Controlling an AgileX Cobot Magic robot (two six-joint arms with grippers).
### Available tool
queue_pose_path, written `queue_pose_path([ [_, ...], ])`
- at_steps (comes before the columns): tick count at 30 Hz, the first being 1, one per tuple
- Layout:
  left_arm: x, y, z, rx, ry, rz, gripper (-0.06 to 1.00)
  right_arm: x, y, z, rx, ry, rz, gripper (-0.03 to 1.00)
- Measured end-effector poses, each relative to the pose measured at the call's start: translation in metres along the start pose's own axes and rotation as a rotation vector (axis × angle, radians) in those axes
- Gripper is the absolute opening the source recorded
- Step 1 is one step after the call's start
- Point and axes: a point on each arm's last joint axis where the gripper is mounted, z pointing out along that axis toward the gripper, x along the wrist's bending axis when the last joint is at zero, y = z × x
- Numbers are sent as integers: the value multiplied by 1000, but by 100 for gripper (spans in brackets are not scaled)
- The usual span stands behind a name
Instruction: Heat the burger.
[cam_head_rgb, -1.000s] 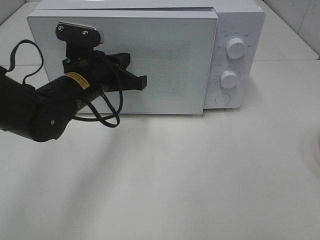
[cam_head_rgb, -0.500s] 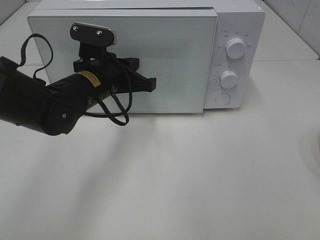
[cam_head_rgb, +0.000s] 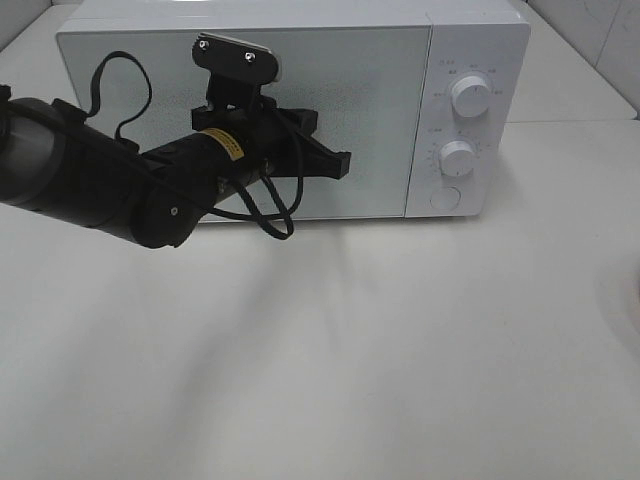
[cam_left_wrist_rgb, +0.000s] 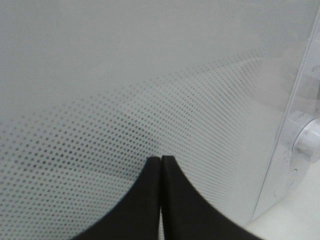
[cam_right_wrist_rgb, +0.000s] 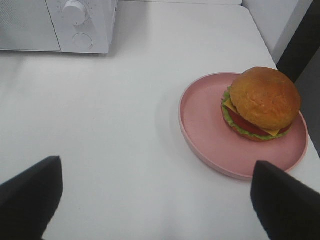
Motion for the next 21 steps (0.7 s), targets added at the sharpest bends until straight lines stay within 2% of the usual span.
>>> queue_pose_path([
  [10, -4, 9, -2, 46, 2, -30, 0, 0, 0, 0, 0, 0, 0, 99],
  [18, -11, 44, -14, 25, 5, -27, 0, 0, 0, 0, 0, 0, 0, 99],
  [21, -16, 57, -21, 36, -16, -31, 0, 0, 0, 0, 0, -1, 0, 99],
])
